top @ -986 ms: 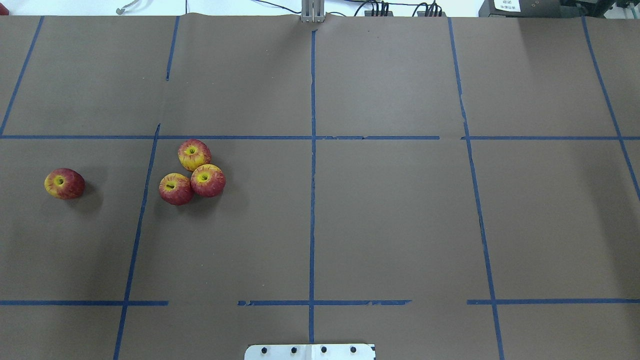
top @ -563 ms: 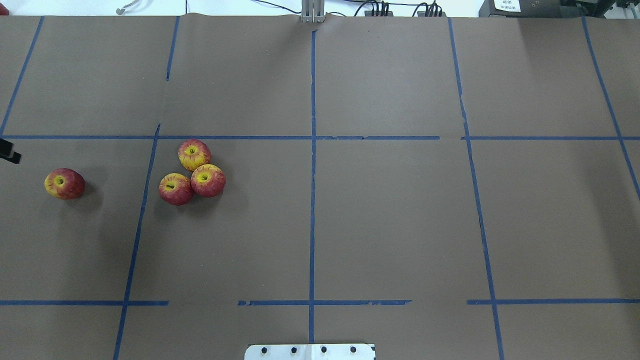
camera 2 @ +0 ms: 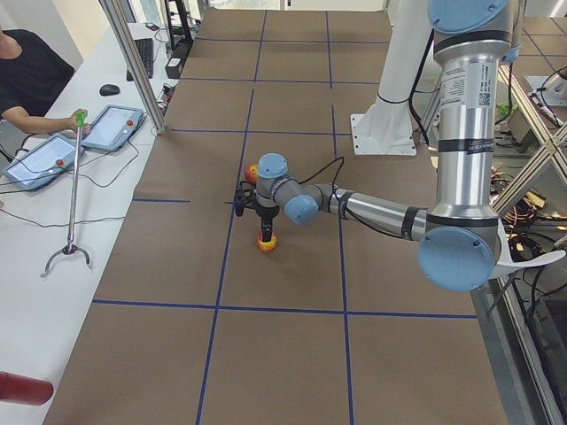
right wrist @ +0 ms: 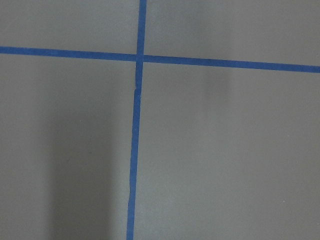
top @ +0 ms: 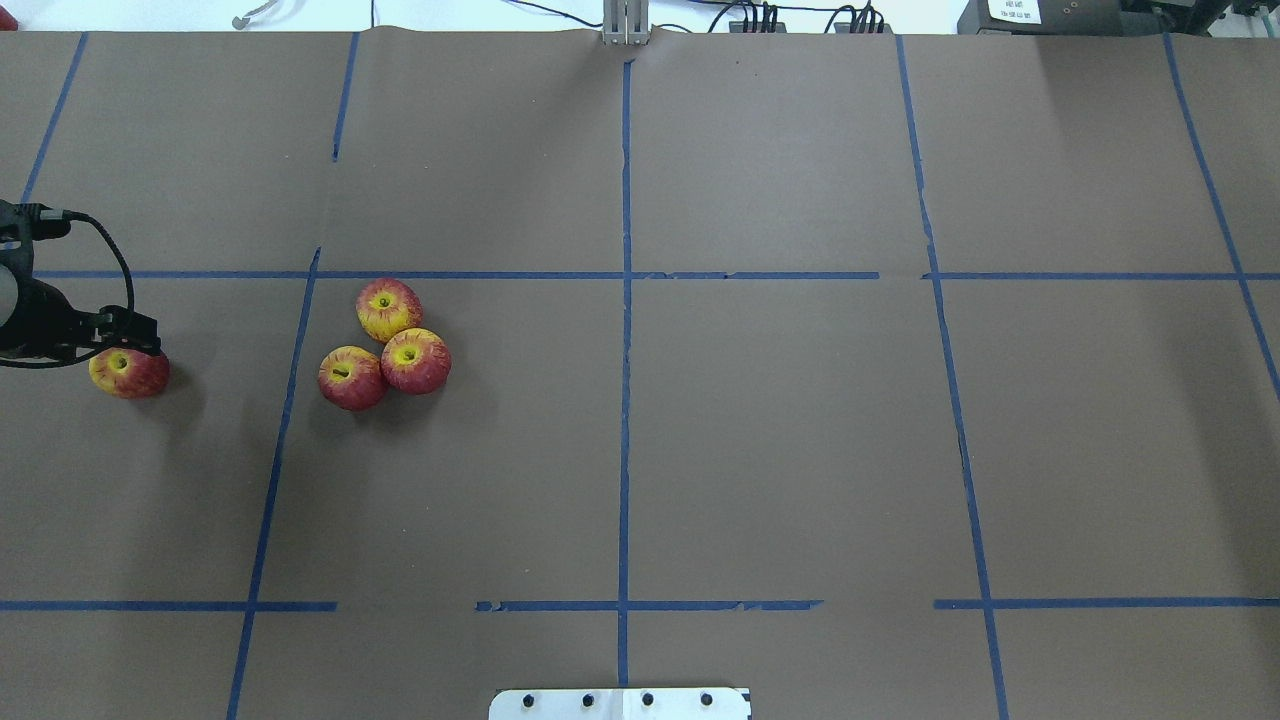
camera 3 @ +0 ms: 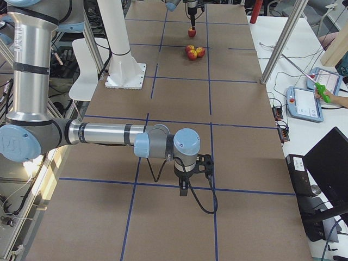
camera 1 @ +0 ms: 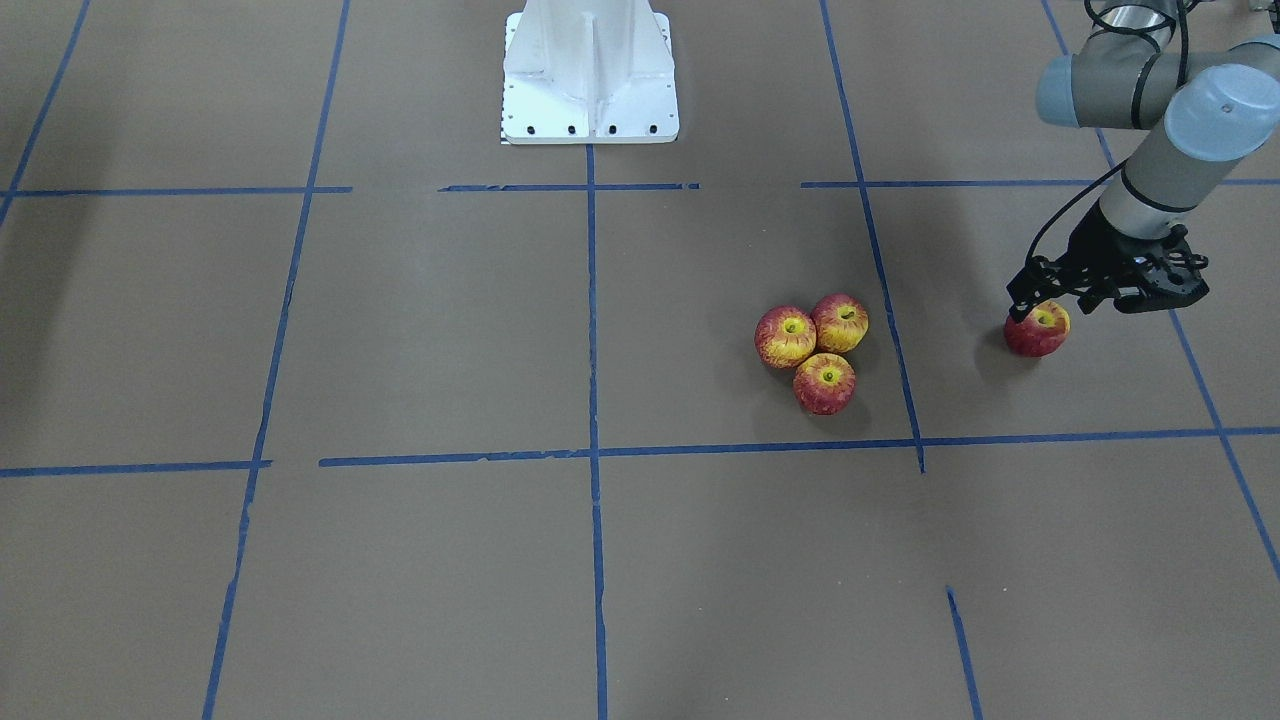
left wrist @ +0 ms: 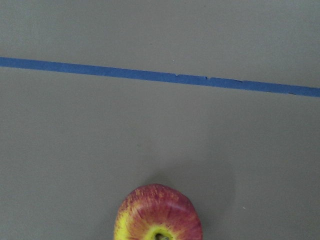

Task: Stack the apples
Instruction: 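Move the left gripper down over the lone red-yellow apple, then close the left gripper on the lone apple and lift it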

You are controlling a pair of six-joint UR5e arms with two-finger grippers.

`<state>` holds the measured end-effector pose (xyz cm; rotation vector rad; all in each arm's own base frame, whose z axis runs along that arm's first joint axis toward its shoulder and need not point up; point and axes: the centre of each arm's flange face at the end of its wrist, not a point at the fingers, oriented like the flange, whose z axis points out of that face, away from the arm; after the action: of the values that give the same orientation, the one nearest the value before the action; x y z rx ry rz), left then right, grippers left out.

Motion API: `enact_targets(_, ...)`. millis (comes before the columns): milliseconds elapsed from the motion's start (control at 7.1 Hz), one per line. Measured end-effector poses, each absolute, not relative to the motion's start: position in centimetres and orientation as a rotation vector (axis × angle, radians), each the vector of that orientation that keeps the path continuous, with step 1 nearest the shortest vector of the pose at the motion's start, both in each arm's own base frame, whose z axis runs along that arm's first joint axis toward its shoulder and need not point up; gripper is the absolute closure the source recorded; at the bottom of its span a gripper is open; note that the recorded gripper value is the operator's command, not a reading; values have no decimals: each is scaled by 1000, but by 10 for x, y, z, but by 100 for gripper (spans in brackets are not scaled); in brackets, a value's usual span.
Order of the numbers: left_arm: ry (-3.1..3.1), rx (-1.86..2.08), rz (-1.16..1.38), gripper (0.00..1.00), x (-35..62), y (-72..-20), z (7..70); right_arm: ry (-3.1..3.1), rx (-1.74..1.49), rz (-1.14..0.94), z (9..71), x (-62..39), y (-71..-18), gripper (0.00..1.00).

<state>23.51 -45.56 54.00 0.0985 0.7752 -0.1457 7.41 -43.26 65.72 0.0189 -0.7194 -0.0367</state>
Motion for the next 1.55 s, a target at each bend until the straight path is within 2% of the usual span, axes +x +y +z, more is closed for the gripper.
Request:
enact_targets(423, 738, 99, -131, 0, 254, -458, 553, -719, 18, -36, 657, 74, -432, 0)
enact_targets(704, 724, 85, -129, 9, 262, -463, 564, -719, 18, -36, 657, 74, -432, 0)
enact_targets(845, 716, 78, -130, 38, 264, -465, 570, -719, 17, -36, 657, 74, -432, 0)
enact_targets(986, 711, 73, -130, 90, 265, -466, 574, -719, 18, -36, 657, 74, -432, 0)
enact_targets(1127, 709, 72, -130, 100, 265, -467, 575, -719, 18, -36, 657, 74, -432, 0)
enact_targets(1408, 732, 87, -126, 100, 263, -466, 554, -719, 18, -37, 657, 74, -433, 0)
enact_targets(1549, 766, 100, -120, 100, 262, -464, 513, -719, 18, -37, 657, 74, -433, 0)
